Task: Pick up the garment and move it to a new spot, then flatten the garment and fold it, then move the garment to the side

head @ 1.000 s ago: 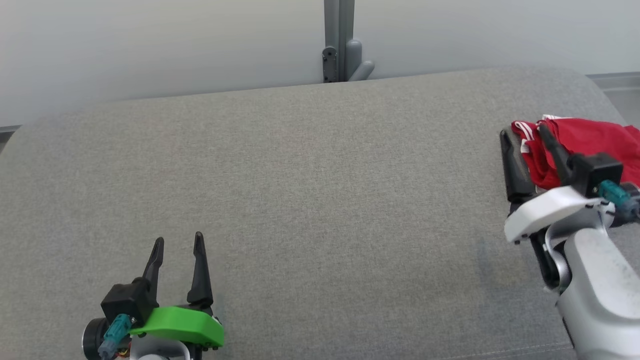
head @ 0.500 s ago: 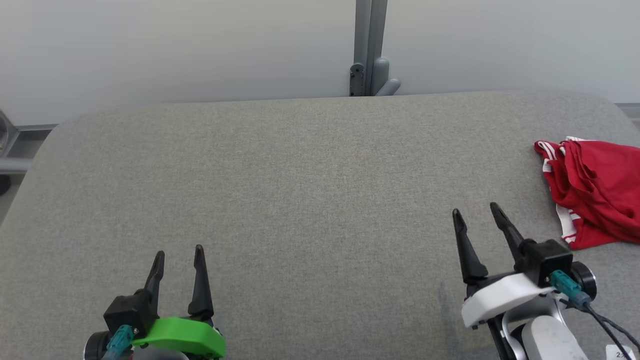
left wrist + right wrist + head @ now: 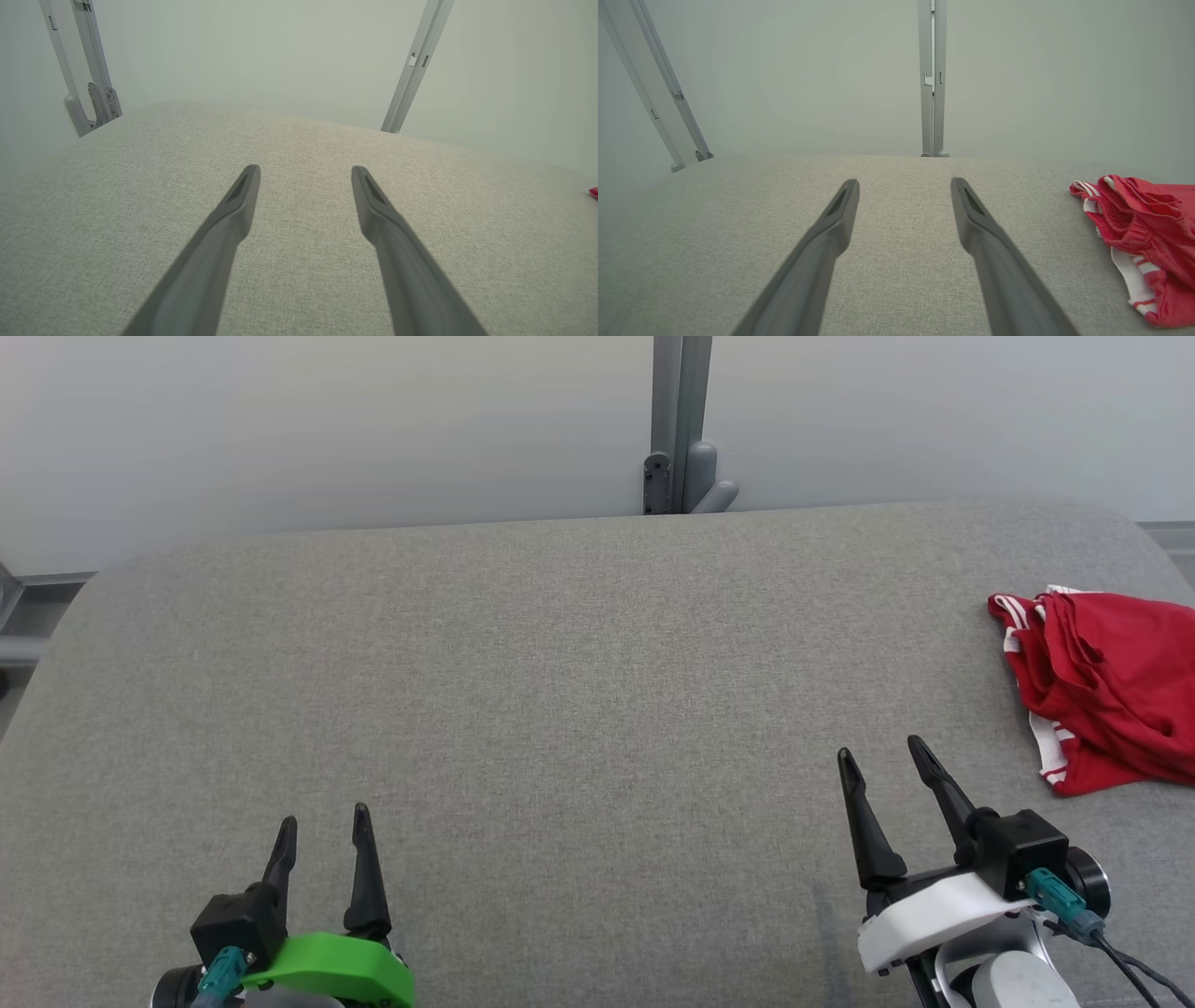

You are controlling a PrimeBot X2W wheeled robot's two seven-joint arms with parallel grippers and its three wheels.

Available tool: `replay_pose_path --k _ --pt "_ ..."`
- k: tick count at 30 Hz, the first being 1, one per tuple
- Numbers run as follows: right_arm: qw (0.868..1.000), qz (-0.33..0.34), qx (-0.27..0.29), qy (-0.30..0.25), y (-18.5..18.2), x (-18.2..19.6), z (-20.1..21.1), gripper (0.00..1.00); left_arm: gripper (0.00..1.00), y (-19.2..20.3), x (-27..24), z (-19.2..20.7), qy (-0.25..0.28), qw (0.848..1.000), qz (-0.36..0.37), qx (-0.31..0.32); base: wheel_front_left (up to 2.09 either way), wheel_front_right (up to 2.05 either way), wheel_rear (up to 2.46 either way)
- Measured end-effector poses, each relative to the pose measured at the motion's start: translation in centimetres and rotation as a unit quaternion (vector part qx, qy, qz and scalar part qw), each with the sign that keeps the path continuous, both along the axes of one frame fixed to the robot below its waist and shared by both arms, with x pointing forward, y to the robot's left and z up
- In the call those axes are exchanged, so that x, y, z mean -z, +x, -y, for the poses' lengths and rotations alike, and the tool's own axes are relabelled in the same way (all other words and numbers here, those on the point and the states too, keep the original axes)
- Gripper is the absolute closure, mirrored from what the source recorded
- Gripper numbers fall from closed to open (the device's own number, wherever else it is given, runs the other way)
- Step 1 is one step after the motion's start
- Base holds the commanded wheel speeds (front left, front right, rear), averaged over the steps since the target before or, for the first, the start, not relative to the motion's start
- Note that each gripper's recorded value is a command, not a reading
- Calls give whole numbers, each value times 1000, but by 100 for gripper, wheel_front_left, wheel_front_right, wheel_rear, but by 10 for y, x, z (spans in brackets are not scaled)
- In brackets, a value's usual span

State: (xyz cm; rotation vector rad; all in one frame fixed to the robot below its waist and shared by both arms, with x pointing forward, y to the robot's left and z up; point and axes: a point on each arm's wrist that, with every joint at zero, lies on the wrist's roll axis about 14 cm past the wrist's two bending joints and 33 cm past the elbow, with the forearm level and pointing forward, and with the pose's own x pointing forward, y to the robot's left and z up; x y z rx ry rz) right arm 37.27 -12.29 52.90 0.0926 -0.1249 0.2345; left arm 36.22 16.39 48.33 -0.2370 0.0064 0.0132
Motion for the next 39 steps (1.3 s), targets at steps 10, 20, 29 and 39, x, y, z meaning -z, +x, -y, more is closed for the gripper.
replay_pose_path --k 10,20,29,39 --pt "1000 4 13 10 -2 -2 8 0 0 0 -1 3 4 1000 1 5 0 0 0" --pt "999 8 28 12 -2 -3 19 0 0 2 -7 5 11 1000 11 11 0 0 0" --pt "999 10 33 13 -2 -4 22 0 0 0 -5 5 17 1000 10 14 0 0 0" --pt "999 -23 36 13 -9 17 23 100 100 -8 15 7 17 1000 -22 14 0 0 0"
